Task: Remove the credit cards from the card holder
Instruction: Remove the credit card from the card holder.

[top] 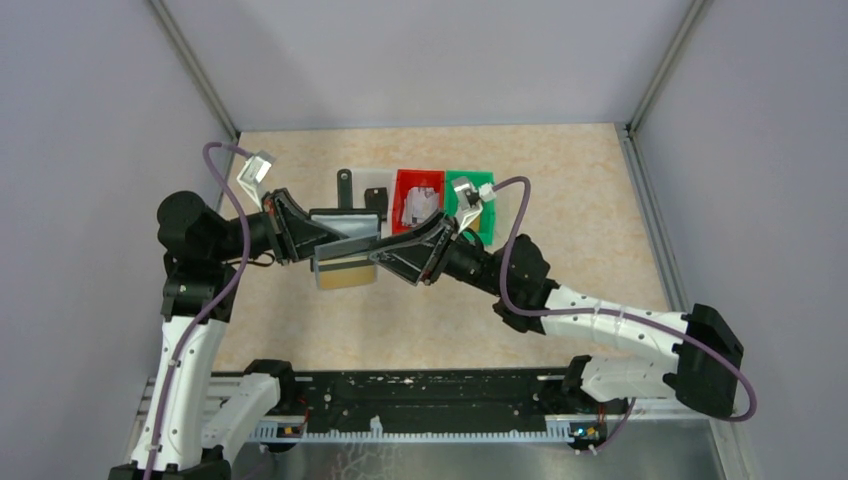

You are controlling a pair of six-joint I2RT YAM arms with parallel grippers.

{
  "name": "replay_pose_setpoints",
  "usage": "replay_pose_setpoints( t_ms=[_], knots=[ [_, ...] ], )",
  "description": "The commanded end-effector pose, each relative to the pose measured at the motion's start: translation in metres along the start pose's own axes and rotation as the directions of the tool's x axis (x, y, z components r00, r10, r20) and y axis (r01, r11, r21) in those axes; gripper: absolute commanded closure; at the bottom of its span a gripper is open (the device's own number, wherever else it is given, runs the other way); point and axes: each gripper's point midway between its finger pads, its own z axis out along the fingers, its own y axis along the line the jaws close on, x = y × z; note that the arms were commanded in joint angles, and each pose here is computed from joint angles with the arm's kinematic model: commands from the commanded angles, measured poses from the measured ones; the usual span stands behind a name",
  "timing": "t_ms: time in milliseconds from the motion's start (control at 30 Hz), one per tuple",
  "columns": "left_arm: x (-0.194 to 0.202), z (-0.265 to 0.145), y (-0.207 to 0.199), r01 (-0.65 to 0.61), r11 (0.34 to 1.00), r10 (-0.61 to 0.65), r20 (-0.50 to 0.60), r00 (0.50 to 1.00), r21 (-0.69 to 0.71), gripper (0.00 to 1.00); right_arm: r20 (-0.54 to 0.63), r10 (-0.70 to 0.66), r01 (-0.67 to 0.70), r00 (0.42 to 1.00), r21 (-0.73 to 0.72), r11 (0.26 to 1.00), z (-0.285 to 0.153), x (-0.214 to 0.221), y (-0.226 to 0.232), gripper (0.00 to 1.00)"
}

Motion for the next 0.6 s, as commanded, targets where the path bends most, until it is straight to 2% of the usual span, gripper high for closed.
replay_pose_setpoints(
  t_ms=[0, 67, 100, 167, 367, 567],
  knots=[
    [-0.008, -0.002, -0.017, -0.052, 0.998, 0.051, 0.015, 0.999, 0.034, 1.0, 0.069, -0.054, 0.054, 0.996, -0.004, 0.999, 0.009, -0.018, 0.008, 0.62],
    [-0.008, -0.002, -0.019, -0.05, 0.998, 0.049, 0.017, 0.999, 0.036, 1.0, 0.011, -0.078, 0.076, 0.997, 0.08, 0.994, 0.014, -0.014, -0.005, 0.61],
    [-0.008, -0.002, -0.019, -0.051, 0.998, 0.051, 0.016, 0.999, 0.037, 1.0, -0.063, -0.091, 0.1, 0.994, 0.157, 0.982, 0.013, -0.003, -0.021, 0.6],
    [-0.007, -0.002, -0.018, -0.054, 0.998, 0.054, 0.017, 0.998, 0.036, 1.0, -0.104, -0.144, 0.165, 0.984, 0.24, 0.957, 0.014, -0.004, -0.033, 0.6],
    [-0.007, -0.001, -0.014, -0.039, 0.999, 0.038, 0.016, 0.999, 0.034, 1.0, -0.036, -0.184, 0.185, 0.982, 0.332, 0.925, 0.006, -0.015, -0.047, 0.6],
    [-0.008, -0.001, -0.017, -0.047, 0.998, 0.046, 0.015, 0.999, 0.04, 1.0, -0.074, -0.212, 0.222, 0.975, 0.449, 0.866, 0.008, -0.013, -0.067, 0.6]
  ],
)
